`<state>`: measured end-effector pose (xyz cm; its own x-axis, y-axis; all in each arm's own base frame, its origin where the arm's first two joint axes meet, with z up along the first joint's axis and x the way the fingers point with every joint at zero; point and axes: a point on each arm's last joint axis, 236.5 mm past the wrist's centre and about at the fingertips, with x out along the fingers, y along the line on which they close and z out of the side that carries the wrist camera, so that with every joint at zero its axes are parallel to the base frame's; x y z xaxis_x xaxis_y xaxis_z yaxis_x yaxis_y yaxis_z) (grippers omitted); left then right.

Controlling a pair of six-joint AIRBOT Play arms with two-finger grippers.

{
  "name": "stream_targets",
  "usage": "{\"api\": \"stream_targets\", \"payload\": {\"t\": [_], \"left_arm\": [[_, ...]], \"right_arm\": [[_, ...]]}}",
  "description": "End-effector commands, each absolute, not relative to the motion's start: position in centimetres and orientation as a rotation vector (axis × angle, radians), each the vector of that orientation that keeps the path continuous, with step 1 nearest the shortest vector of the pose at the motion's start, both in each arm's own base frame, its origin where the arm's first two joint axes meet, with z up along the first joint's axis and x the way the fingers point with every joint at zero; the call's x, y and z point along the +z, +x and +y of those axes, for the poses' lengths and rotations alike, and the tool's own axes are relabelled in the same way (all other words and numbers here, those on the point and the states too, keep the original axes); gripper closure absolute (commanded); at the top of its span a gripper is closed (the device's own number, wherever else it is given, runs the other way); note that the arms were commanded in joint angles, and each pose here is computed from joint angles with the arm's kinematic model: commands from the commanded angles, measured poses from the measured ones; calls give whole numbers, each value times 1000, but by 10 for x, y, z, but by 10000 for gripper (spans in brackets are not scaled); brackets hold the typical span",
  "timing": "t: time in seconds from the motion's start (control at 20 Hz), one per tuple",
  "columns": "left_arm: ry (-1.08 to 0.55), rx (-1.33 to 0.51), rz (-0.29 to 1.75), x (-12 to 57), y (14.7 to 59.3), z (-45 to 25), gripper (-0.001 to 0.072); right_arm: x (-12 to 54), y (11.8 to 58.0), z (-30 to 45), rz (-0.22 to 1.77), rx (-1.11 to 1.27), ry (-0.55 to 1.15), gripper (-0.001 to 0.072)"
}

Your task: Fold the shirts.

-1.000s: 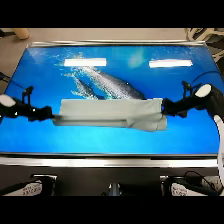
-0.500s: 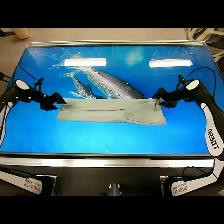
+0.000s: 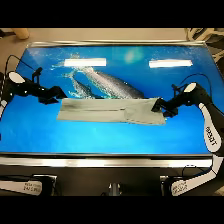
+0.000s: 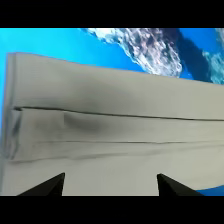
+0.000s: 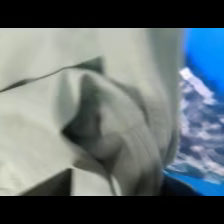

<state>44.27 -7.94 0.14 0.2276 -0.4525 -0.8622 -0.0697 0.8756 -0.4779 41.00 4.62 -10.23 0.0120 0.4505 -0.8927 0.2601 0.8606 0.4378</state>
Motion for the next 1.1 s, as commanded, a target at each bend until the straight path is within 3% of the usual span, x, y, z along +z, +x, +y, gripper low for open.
{"api": "stream_targets", "payload": {"t": [0.0, 0.05, 0.1, 0.15, 0.3, 0.45, 0.7, 0.9, 1.05], "left_arm": [[-394, -371, 1336, 8, 433, -130, 11], [-379, -393, 1349, 3, 430, -149, 164], [-355, -426, 1350, -3, 428, -171, 494], [-340, -457, 1335, -9, 429, -195, 679], [-434, -582, 1309, -31, 422, -295, 679], [-722, -662, 1360, -49, 397, -396, 679], [-999, -755, 1403, -64, 347, -506, 679], [-996, -887, 1314, -39, 366, -505, 683], [-776, -929, 1256, -11, 389, -445, 684]], "right_arm": [[-105, 406, 78, 1617, 211, 584, 700], [-91, 408, 83, 1602, 234, 597, 690], [-71, 414, 84, 1566, 254, 585, 692], [-46, 419, 84, 1517, 273, 565, 692], [38, 425, 89, 1361, 307, 561, 692], [115, 392, 105, 1274, 383, 575, 692], [185, 346, 110, 1167, 398, 556, 691], [189, 341, 111, 1168, 392, 570, 692], [184, 362, 122, 1157, 425, 640, 692]]}}
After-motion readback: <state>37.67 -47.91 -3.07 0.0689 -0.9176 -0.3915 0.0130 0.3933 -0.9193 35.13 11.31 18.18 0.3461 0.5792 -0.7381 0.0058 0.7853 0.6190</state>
